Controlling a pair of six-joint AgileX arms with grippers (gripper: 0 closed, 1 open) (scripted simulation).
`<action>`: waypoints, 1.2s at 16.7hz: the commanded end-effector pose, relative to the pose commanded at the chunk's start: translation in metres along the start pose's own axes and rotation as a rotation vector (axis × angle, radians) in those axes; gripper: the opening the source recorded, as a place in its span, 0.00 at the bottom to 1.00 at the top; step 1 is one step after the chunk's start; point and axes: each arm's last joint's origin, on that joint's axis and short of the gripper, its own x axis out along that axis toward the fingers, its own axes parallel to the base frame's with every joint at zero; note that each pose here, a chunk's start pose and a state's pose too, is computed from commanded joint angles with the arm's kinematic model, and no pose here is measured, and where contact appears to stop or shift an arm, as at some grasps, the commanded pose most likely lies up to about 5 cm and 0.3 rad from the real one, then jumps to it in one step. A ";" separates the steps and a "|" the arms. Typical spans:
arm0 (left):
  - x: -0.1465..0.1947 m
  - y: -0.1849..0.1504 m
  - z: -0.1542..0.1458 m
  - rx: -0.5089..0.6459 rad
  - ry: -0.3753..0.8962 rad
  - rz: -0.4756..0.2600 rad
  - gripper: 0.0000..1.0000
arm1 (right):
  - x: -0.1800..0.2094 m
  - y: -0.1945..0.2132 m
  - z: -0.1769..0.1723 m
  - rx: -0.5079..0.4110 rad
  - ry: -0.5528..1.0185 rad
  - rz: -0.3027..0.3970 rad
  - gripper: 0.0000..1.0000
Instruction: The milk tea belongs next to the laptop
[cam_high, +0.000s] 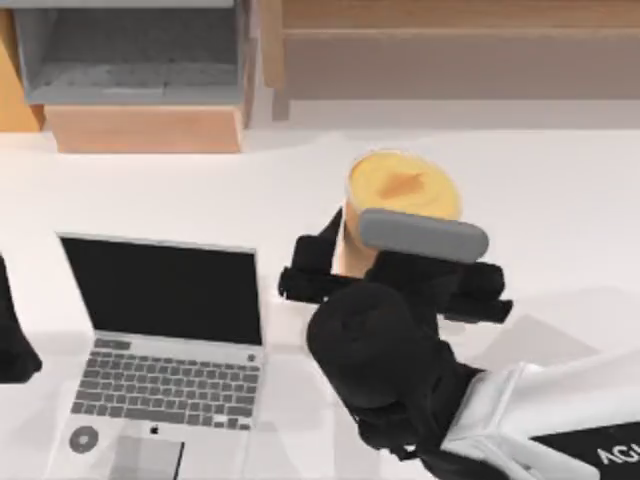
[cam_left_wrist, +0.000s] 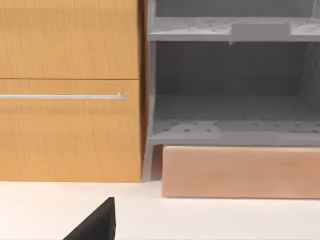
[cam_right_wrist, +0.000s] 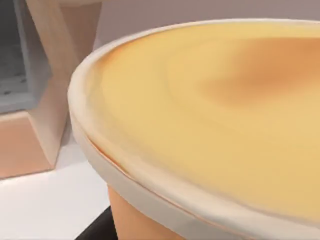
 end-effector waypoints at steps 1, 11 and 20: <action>0.000 0.000 0.000 0.000 0.000 0.000 1.00 | -0.016 0.006 -0.006 -0.029 -0.008 0.003 0.00; 0.000 0.000 0.000 0.000 0.000 0.000 1.00 | -0.103 0.030 -0.037 -0.183 -0.102 0.037 0.00; 0.000 0.000 0.000 0.000 0.000 0.000 1.00 | -0.103 0.044 -0.026 -0.077 -0.094 0.083 0.00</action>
